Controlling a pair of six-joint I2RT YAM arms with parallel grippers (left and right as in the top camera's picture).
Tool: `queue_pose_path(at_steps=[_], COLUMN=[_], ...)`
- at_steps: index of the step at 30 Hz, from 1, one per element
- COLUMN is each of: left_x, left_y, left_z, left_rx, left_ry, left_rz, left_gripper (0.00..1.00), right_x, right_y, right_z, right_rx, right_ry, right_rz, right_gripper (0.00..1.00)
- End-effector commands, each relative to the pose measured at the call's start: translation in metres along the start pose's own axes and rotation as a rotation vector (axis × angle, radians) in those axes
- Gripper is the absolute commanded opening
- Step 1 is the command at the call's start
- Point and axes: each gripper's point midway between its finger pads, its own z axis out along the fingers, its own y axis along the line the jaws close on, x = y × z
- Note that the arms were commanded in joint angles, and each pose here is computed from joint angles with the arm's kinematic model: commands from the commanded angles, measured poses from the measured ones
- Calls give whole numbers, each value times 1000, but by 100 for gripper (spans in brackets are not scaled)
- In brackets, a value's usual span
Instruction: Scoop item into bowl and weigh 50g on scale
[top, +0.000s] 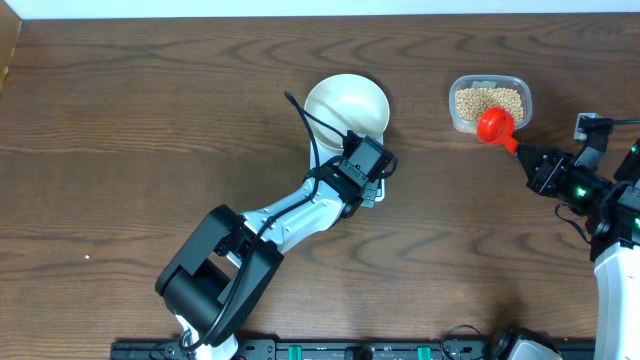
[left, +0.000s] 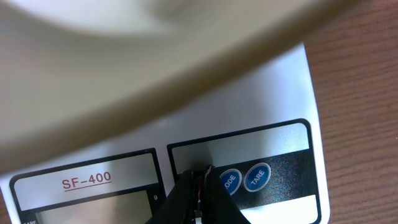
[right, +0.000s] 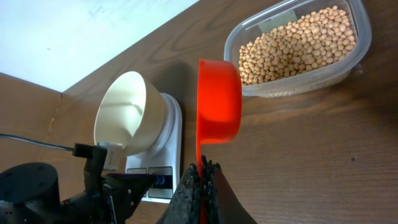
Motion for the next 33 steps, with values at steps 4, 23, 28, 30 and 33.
queue_pose_path(at_steps=[4, 23, 28, 30, 33], left_x=[28, 31, 25, 23, 24], left_y=[19, 31, 27, 24, 21], left_z=[21, 20, 21, 21, 21], left_rx=[-90, -154, -140, -126, -117], left_ry=[79, 75, 51, 44, 46], left_rz=[-5, -22, -29, -30, -27], left_gripper=[8, 7, 8, 7, 7], right_x=[-2, -2, -2, -2, -2], right_y=[-1, -1, -1, -1, -1], right_z=[-1, -1, -1, -1, -1], right_rx=[3, 3, 3, 3, 3], right_ry=[-3, -3, -3, -3, -3], right_rz=[-20, -20, -20, -20, -20], right_gripper=[1, 1, 1, 1, 1])
